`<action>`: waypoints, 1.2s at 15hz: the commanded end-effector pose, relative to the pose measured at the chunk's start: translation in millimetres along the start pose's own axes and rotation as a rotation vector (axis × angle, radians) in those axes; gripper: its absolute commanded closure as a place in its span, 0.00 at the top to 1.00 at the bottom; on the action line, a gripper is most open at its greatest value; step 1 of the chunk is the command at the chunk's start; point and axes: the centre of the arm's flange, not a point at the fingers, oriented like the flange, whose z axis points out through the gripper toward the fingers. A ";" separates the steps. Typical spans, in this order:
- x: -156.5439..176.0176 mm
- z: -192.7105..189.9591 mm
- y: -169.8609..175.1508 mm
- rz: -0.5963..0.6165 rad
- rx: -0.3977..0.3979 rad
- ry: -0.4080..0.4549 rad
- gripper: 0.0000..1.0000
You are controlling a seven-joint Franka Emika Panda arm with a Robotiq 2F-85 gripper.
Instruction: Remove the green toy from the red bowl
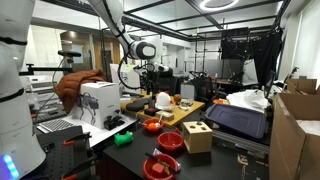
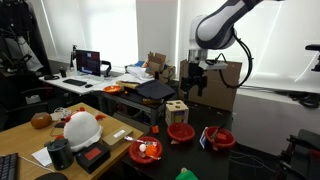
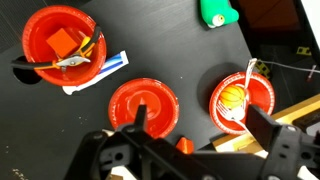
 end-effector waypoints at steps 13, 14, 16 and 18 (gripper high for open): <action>-66.8 -36.8 36.6 0.264 -0.090 0.143 1.00; -67.9 -36.9 37.0 0.268 -0.094 0.145 1.00; -69.2 -36.4 35.1 0.287 -0.087 0.132 1.00; -55.9 -30.4 36.0 0.259 -0.090 0.119 1.00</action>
